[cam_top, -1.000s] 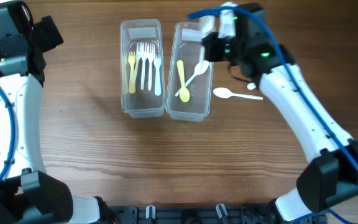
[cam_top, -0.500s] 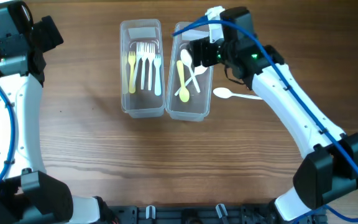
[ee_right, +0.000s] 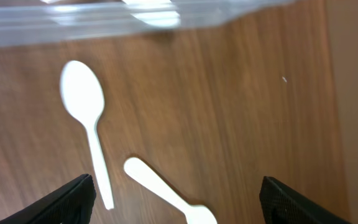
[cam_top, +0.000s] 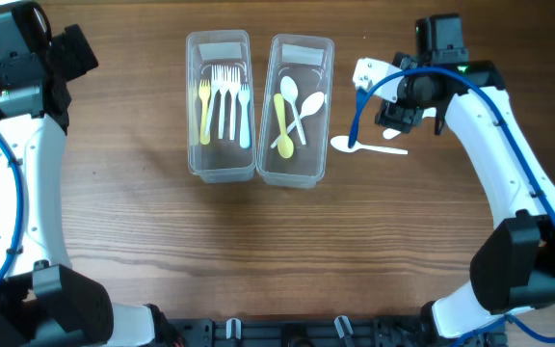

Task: Pack container
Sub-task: 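Lower the right gripper onto the next white spoon and grasp it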

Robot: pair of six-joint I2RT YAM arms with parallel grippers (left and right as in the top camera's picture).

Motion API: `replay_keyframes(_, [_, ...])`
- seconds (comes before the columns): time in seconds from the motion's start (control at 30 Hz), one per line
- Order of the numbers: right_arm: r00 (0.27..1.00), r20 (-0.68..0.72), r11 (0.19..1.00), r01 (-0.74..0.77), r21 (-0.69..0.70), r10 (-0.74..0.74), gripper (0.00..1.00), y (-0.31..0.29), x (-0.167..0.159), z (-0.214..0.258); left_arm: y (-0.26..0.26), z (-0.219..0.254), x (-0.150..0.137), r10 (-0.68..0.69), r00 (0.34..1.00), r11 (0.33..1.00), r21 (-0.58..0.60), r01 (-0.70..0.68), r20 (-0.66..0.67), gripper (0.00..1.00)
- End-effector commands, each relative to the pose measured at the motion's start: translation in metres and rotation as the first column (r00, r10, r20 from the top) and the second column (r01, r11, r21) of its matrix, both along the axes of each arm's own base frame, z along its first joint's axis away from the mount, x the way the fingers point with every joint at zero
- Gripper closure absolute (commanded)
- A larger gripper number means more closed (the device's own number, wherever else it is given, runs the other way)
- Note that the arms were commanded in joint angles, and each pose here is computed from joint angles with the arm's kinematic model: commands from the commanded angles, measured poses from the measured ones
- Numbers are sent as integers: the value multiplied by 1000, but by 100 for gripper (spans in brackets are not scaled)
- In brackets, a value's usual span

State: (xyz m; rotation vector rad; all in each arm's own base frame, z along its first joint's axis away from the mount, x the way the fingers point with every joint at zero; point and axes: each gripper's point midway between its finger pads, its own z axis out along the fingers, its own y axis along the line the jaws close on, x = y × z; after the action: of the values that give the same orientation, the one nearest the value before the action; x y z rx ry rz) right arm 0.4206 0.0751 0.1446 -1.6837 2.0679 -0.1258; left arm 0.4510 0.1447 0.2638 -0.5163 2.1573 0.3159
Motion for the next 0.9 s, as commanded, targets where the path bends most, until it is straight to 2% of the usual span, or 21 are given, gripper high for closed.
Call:
replay_keyframes(0.0, [985, -143, 993, -92, 70, 101, 13, 15, -17, -35, 1, 6, 1, 7, 1000, 1000, -3, -7, 18, 0])
replay_keyframes(0.1, [962, -258, 995, -75, 65, 90, 16, 14, -23, -74, 1, 6, 1, 7, 1000, 1000, -3, -7, 18, 0])
replay_keyframes(0.23, [938, -341, 997, -47, 64, 66, 21, 13, -28, -105, 1, 6, 1, 7, 1000, 1000, -3, -7, 18, 0])
replay_keyframes(0.6, [911, -412, 998, 8, 67, 20, 21, -7, -42, -123, 1, 6, 1, 7, 1000, 1000, -3, -7, 18, 1])
replay_keyframes(0.87, [919, -393, 994, 13, 107, 30, 22, -3, -40, -129, 1, 6, 1, 7, 1000, 1000, -3, -7, 18, 0])
